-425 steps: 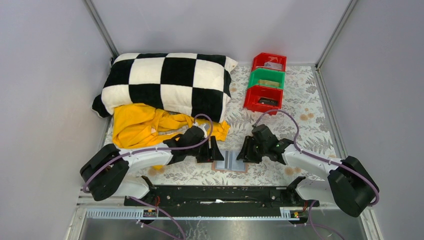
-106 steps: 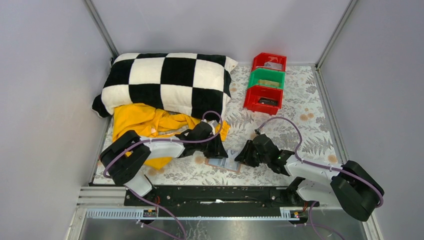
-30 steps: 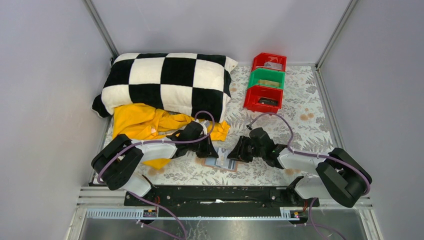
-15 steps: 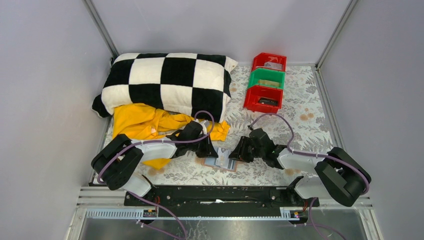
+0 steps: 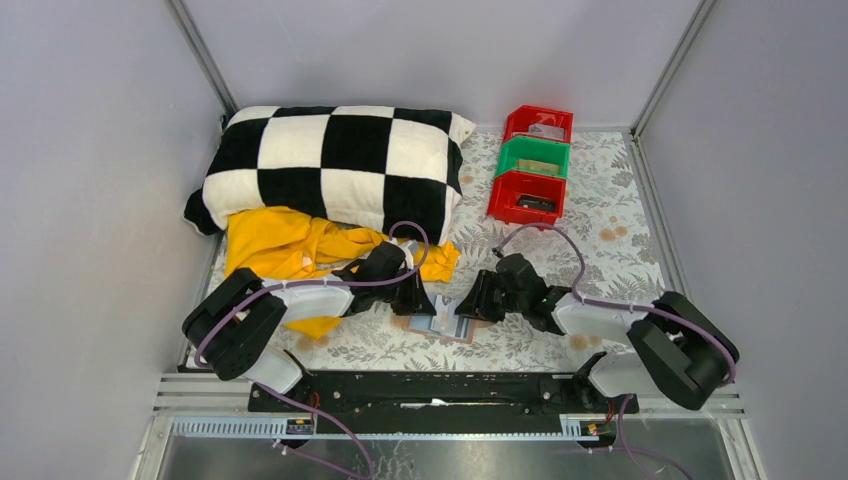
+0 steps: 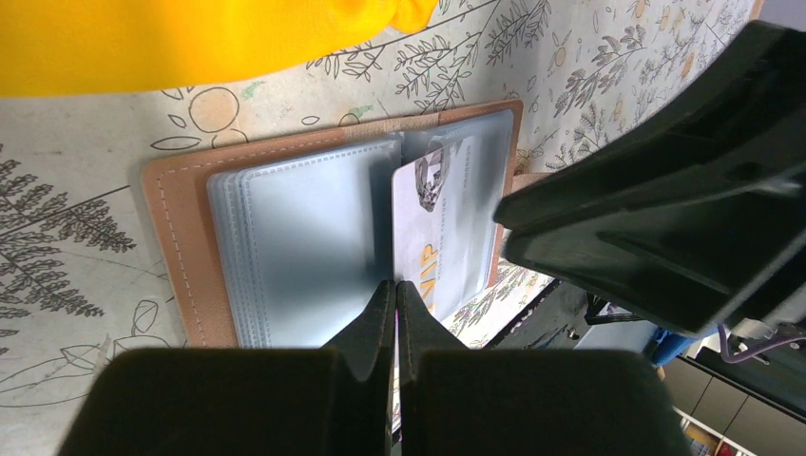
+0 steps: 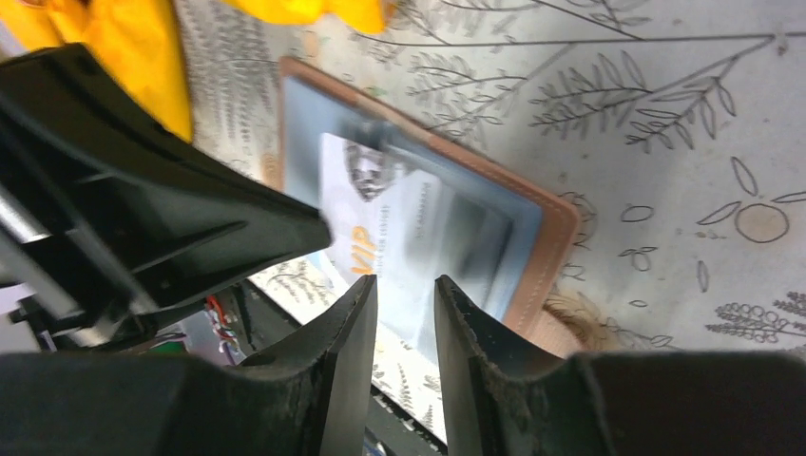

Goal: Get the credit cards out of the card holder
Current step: Remove the credit card from the card holder.

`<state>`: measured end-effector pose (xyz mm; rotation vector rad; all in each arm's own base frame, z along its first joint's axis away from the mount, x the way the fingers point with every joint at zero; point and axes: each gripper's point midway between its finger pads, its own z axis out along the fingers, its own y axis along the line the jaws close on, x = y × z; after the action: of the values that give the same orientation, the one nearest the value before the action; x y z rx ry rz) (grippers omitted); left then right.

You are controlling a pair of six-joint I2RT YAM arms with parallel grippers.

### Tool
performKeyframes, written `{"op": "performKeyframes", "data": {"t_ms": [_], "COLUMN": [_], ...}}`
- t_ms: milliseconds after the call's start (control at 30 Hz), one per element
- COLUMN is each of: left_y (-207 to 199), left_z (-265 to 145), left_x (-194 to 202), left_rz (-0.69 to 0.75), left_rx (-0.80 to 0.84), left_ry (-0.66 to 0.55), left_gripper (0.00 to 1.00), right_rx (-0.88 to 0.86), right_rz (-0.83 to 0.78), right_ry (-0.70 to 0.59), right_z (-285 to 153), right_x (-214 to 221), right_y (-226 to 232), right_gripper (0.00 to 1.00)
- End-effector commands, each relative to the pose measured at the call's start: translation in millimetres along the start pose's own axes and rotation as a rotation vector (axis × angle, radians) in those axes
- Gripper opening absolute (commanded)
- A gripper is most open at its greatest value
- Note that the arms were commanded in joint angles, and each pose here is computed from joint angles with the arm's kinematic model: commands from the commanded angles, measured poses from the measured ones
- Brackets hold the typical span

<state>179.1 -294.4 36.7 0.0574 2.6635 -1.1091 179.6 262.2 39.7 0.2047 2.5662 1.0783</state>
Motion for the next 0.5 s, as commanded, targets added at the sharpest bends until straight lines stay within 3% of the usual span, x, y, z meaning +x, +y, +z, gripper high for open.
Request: {"op": "performKeyframes", "data": {"t_ms": [0,200,467], "left_y": [-14.3,-13.7,-8.6], "left_z": [-4.3,-5.5,-13.4], "left_x": [-12.3,-13.9,-19.1], "left_rz": [0.033,0.042,0.038], "left_rx": [0.037,0.027,0.029], "left_ry": [-0.030,-0.034,-0.058], "left_gripper": [0.00,0.00,0.00], "right_rx": [0.023,0.108,0.137], "right_rz": [0.008,0.066,0.053], "right_ry": [0.076,0.100,0.077], "right_z": [11.1,11.3,5.9], "right_x": [15.8,33.1,30.1], "right_y": [-11.3,-44.3,-48.7], "right_gripper": [0.35,0.34,0.35]}}
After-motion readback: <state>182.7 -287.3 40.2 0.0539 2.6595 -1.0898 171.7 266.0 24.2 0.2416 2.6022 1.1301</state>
